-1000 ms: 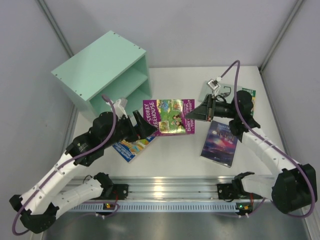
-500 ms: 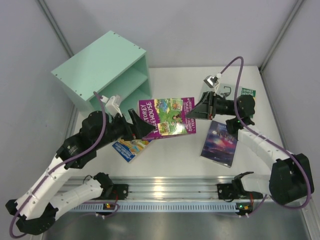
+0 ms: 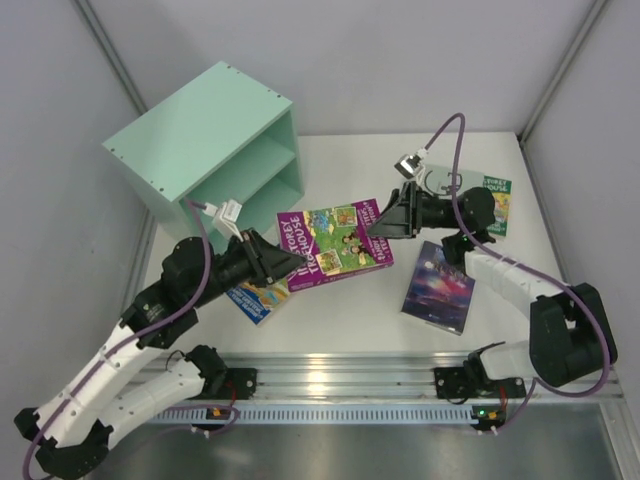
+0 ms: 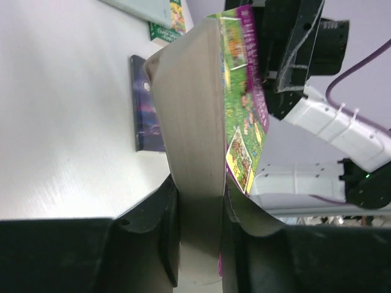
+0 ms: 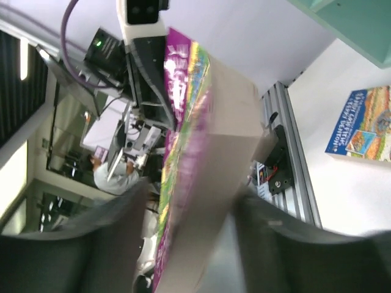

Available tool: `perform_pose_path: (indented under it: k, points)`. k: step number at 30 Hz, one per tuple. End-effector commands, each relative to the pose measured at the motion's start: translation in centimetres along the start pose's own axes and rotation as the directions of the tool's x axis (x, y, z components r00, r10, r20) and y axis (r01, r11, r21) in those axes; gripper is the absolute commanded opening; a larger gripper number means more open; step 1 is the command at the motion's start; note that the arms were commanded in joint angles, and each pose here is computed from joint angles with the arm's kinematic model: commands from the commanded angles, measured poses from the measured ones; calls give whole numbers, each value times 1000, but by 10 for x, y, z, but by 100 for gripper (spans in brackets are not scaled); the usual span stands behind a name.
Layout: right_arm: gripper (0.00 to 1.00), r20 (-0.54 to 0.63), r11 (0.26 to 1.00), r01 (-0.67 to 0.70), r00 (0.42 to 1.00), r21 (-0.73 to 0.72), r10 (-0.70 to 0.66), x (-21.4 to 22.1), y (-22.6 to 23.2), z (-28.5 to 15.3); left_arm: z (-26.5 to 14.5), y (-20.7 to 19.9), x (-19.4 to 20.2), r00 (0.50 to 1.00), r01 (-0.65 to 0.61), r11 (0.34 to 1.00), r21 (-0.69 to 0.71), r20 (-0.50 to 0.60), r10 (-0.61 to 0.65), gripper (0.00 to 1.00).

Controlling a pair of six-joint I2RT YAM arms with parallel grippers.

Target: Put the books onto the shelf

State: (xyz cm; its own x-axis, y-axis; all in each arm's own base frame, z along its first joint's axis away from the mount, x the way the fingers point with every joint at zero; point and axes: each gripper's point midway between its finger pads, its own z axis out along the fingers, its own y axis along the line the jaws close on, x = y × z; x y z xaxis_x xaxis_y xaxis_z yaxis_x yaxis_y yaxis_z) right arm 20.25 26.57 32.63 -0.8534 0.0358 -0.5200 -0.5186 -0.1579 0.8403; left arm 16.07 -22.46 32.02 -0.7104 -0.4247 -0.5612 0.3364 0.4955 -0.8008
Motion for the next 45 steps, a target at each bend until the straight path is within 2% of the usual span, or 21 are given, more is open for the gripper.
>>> perform_pose_path:
  k: [1, 2, 3, 4, 6, 8, 12, 15, 21, 26, 30, 37, 42, 45]
  points:
    - [62, 47, 998, 56, 997, 28, -57, -20, 4, 15, 14, -19, -23, 994, 10, 995, 95, 112, -20, 0]
    - [69, 71, 997, 28, 997, 66, -33, -26, -4, 15, 17, -14, -22, 992, 18, 996, 90, 120, -29, 0]
    - [74, 148, 983, -93, 987, 160, 70, -40, -24, 10, 21, -13, -30, 987, 9, 996, 86, 159, -23, 0]
    - [84, 186, 971, -99, 981, 218, 58, -46, -32, 5, 24, -10, -33, 984, 11, 997, 70, 176, -23, 0]
    - [88, 340, 899, -260, 930, 351, 136, -60, -62, -11, 32, -7, -40, 979, -10, 999, 48, 204, 0, 0]
    - [92, 486, 844, -378, 858, 381, 166, -73, -73, -31, 36, -11, -60, 961, -40, 999, 25, 276, 31, 0]
    - [95, 635, 736, -585, 720, 341, 279, -61, -95, -47, 50, -13, -85, 934, -89, 995, -41, 345, 98, 0]
    - [95, 697, 713, -629, 661, 311, 279, -64, -99, -54, 54, -21, -104, 903, -106, 994, -40, 414, 113, 0]
    - [95, 730, 732, -618, 635, 285, 252, -77, -86, -39, 55, -30, -121, 867, -101, 995, -5, 490, 90, 0]
    - [91, 744, 750, -613, 616, 247, 259, -85, -84, -17, 56, -31, -121, 862, -89, 996, 22, 503, 66, 0]
    - [88, 725, 775, -587, 636, 234, 263, -88, -85, 4, 55, -32, -121, 862, -99, 995, 22, 502, 74, 0]
    - [69, 741, 823, -545, 617, 161, 264, -99, -74, 18, 54, -22, -115, 862, -109, 994, -5, 498, 97, 0]
    - [63, 719, 837, -534, 628, 118, 299, -98, -71, 37, 54, -17, -110, 864, -109, 994, 2, 495, 94, 0]
    - [47, 707, 832, -545, 628, 101, 325, -92, -72, 47, 54, -10, -109, 861, -104, 995, -14, 500, 97, 0]
